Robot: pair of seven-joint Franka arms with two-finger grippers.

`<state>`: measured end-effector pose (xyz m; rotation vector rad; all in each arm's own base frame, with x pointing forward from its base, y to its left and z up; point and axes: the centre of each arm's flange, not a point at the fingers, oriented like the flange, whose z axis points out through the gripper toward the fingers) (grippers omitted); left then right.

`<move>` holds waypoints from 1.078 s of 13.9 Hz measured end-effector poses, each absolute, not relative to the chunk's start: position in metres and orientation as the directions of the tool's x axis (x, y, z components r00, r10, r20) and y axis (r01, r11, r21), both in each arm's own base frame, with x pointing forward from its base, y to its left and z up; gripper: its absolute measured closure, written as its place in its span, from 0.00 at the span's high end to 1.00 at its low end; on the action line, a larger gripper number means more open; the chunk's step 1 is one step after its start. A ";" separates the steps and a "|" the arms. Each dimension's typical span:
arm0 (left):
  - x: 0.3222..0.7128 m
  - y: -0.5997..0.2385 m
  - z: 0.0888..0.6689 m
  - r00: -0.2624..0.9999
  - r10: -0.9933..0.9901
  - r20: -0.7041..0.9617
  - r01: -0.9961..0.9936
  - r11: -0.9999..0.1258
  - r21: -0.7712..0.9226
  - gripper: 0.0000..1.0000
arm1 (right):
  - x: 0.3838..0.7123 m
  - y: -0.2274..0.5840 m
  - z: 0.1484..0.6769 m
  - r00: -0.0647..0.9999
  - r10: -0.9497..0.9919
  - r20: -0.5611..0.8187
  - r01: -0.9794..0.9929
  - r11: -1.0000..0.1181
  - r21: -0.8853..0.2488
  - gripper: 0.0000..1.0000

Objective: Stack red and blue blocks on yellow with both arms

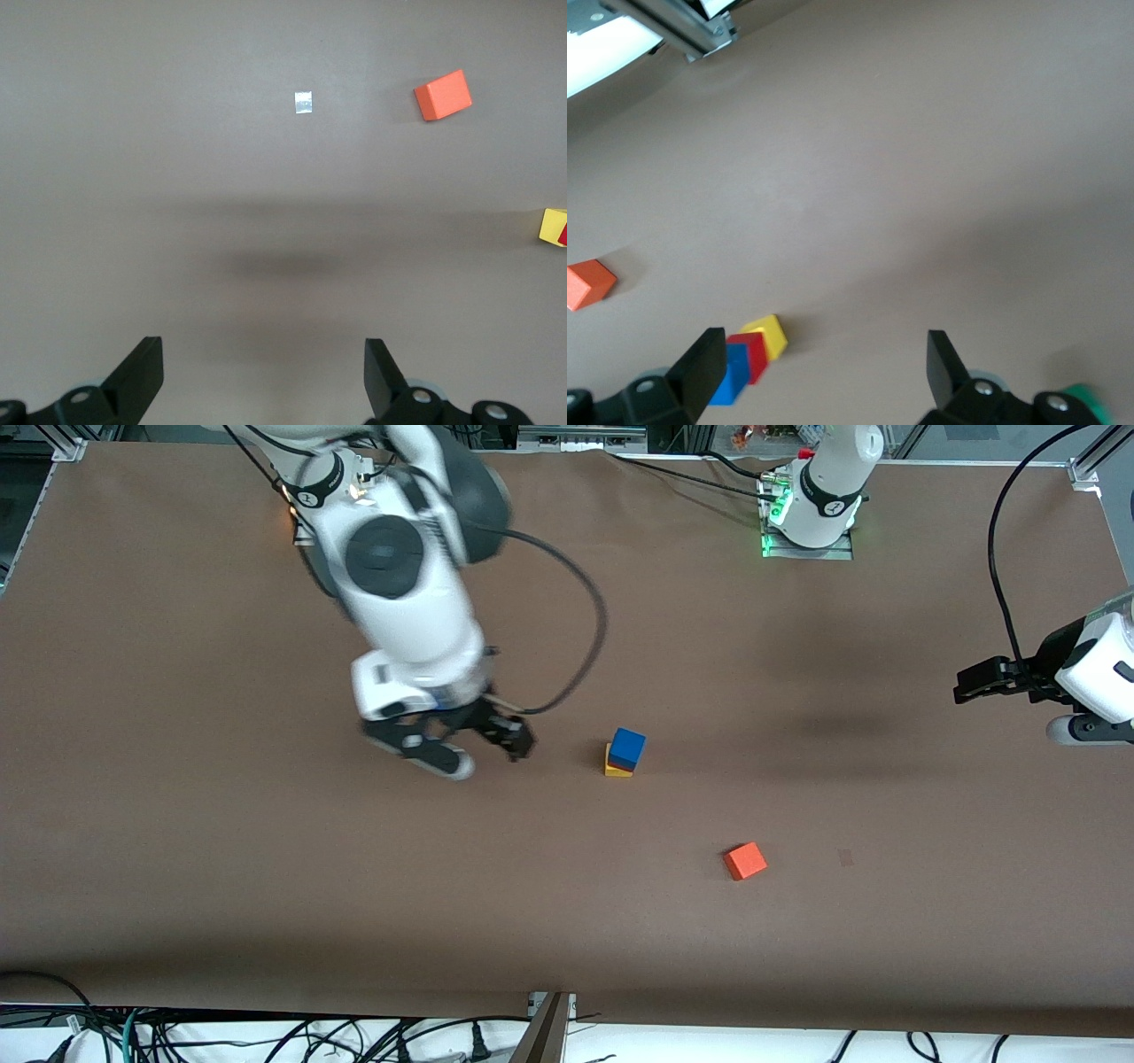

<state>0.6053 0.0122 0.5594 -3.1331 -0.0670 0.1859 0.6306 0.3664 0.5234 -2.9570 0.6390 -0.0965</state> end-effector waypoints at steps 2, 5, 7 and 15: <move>0.605 0.012 0.559 0.992 0.043 -0.118 0.042 -0.999 -0.005 1.00 | 0.636 0.300 0.540 0.940 -0.341 0.006 -0.337 -0.932 -0.131 1.00; 0.605 0.012 0.559 0.992 0.043 -0.118 0.042 -0.999 -0.005 1.00 | 0.622 0.212 0.556 0.970 -0.242 -0.028 -0.243 -0.964 -0.106 1.00; 0.605 0.012 0.559 0.992 0.043 -0.118 0.042 -0.999 -0.005 1.00 | 0.602 0.164 0.562 0.982 -0.180 -0.050 -0.185 -0.977 -0.109 1.00; 0.605 0.012 0.559 0.992 0.043 -0.118 0.042 -0.999 -0.005 1.00 | 0.566 0.057 0.567 0.999 0.019 -0.033 0.016 -0.997 -0.069 1.00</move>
